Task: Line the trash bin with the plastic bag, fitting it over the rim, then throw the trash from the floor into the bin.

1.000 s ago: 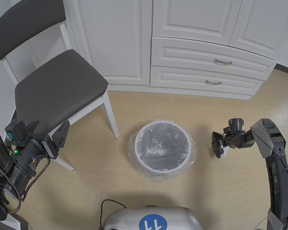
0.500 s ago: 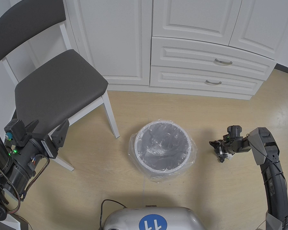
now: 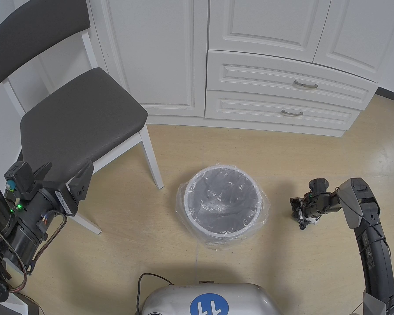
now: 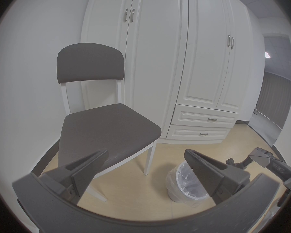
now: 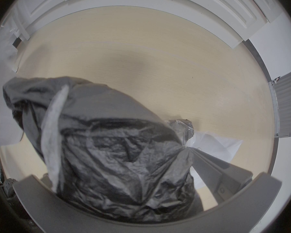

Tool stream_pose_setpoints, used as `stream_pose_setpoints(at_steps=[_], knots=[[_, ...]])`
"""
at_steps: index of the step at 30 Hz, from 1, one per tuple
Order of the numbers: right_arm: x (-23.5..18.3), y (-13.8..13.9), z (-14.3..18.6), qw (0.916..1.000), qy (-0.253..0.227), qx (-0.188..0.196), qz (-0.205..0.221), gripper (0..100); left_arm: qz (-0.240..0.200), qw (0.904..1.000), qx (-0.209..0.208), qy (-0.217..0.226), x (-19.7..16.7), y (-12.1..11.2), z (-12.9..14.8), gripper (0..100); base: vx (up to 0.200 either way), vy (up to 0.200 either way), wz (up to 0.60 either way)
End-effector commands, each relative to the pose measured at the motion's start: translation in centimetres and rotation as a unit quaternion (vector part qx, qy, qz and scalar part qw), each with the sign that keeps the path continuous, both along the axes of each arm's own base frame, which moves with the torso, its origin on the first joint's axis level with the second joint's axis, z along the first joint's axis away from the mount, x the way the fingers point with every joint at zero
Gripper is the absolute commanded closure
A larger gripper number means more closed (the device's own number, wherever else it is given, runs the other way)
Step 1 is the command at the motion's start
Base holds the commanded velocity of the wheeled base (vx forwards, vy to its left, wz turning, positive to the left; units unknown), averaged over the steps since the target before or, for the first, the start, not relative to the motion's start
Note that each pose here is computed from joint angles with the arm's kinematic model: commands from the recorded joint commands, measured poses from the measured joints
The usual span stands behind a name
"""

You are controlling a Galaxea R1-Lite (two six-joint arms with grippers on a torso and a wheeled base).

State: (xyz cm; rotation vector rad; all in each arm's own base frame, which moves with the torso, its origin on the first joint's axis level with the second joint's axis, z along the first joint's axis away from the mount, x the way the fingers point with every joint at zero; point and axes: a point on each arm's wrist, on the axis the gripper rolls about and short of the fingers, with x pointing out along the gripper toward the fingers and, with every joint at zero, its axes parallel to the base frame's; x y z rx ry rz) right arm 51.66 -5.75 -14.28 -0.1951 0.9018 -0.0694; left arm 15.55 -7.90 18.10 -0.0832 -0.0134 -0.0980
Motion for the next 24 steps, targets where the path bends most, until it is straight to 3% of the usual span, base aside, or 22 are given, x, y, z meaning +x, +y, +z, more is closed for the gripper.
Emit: stream_pose_setpoints(at_steps=[1,11,15,21,22,24], knots=[[-0.1,0.0,-0.2,1.0,0.002,0.002,-0.002,100,0.0,1.0,-0.001,-0.001,0.0,0.0,0.0,0,0.0,0.0,0.0],[0.0,0.2,0.1,1.0,-0.001,0.002,-0.003,100,0.002,1.0,-0.004,-0.008,0.0,0.0,0.2,0,0.0,0.0,0.0],[0.6,0.3,2.1,0.9997,-0.024,0.003,-0.004,100,0.002,0.9999,-0.005,-0.011,0.0,0.0,0.3,0,0.0,0.0,0.0],[-0.5,0.7,7.7,0.9994,-0.035,0.007,-0.005,100,0.0,0.9998,0.008,-0.02,0.0,0.0,0.4,0,0.0,0.0,0.0],[-1.6,0.9,10.7,0.9993,-0.037,-0.004,0.009,100,0.0,0.9998,0.007,-0.019,0.0,0.0,0.2,0,0.0,0.0,0.0],[-2.7,1.3,13.5,0.9988,-0.043,-0.015,0.02,100,0.0,0.9998,0.009,-0.016,-0.1,0.0,0.0,0,0.0,0.0,0.0]])
